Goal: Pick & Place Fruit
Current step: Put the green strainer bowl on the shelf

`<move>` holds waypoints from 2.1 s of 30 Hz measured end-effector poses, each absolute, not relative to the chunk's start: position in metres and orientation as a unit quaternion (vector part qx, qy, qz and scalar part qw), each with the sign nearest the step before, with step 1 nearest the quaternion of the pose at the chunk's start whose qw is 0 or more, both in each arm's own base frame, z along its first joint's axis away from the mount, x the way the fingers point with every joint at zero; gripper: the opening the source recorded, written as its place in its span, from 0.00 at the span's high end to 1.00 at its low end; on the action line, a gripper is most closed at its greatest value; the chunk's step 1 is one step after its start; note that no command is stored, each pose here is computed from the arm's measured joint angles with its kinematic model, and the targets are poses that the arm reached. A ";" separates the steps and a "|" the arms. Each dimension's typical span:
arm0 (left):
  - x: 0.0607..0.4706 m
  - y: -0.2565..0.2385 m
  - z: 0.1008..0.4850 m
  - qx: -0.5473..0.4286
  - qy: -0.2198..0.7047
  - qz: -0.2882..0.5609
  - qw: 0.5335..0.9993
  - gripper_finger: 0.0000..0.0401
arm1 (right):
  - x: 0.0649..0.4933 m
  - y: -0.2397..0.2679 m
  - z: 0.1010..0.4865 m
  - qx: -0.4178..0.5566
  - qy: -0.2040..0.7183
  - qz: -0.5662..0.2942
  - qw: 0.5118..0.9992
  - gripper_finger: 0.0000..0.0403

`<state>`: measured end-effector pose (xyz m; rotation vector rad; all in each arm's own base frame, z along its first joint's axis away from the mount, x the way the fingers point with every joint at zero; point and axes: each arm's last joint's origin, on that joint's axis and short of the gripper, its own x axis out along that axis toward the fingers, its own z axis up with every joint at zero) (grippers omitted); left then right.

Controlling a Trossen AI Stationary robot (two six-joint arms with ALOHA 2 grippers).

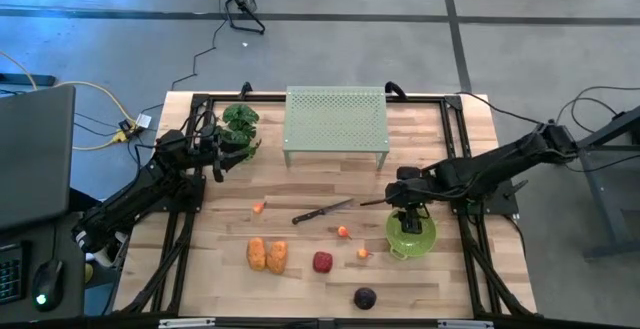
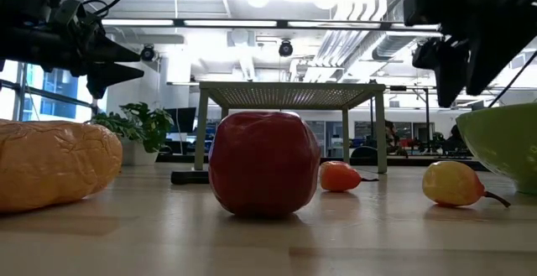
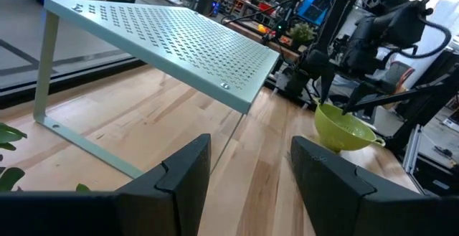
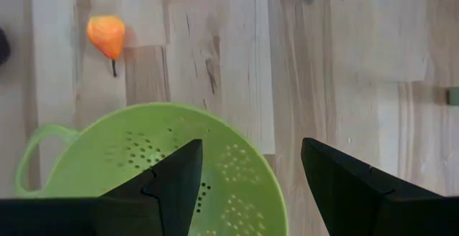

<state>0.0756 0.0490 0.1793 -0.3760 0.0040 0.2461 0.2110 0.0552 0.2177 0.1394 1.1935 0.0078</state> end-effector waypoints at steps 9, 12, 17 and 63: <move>0.076 0.049 0.179 -0.187 0.002 0.122 0.975 0.52 | 0.220 0.058 0.199 0.062 0.600 0.002 0.798 0.43; 0.076 0.049 0.179 -0.187 0.003 0.122 0.975 0.52 | 0.223 0.059 0.193 0.059 0.611 -0.001 0.790 0.43; 0.076 0.049 0.179 -0.187 0.003 0.122 0.975 0.52 | 0.226 0.060 0.185 0.053 0.624 -0.003 0.779 0.43; 0.076 0.049 0.179 -0.187 0.003 0.122 0.975 0.52 | 0.224 0.045 0.182 0.152 0.661 -0.024 0.734 0.99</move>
